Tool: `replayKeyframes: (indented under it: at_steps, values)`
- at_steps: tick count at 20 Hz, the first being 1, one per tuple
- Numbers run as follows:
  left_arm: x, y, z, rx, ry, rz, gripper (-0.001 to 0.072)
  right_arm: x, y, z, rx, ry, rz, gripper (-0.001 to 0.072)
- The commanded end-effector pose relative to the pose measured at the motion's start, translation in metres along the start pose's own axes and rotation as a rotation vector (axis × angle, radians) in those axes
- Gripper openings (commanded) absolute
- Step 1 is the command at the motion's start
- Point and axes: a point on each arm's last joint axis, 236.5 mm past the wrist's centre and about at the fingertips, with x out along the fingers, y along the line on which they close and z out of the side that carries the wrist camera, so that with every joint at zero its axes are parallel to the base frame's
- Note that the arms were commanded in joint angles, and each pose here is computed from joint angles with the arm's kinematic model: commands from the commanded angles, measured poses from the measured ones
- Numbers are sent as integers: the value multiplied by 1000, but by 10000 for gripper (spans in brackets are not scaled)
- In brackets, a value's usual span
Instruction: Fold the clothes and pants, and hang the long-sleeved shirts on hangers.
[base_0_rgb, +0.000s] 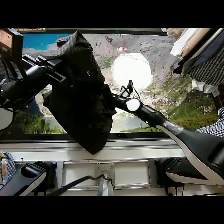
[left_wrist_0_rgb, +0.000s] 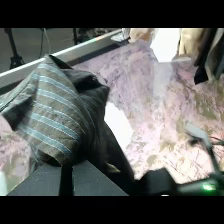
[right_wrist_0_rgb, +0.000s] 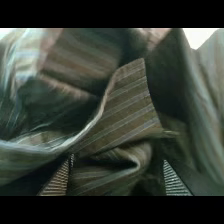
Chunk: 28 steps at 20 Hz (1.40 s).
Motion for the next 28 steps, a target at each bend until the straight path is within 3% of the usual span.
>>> replayKeyframes:
  at_steps: [1,7,12,13,14,15,16,19,23,28]
  values:
    - [0,-2,-4,2,17,-7,21,24,20,-26,-67,109,7,638]
    - [2,24,-15,209,71,94,21,19,19,-78,-129,298,-21,637]
    - [2,32,-17,226,79,115,21,22,17,-80,-209,270,-20,623]
    - [0,32,-15,226,73,117,21,25,18,-70,-231,232,-15,563]
    - [-2,32,-13,227,67,118,21,26,18,-58,-263,195,-17,372]
    - [-4,32,-11,228,63,121,21,26,16,-48,-298,173,-26,102]
    - [-5,33,-11,227,62,123,21,24,13,-38,-335,159,-40,26]
    - [0,35,-16,134,71,128,21,2,27,-20,-552,127,-37,30]
    - [13,36,-21,5,64,131,21,-76,106,12,-903,-73,86,29]
    - [-9,47,76,-357,-373,121,21,-195,215,41,-1369,-330,151,27]
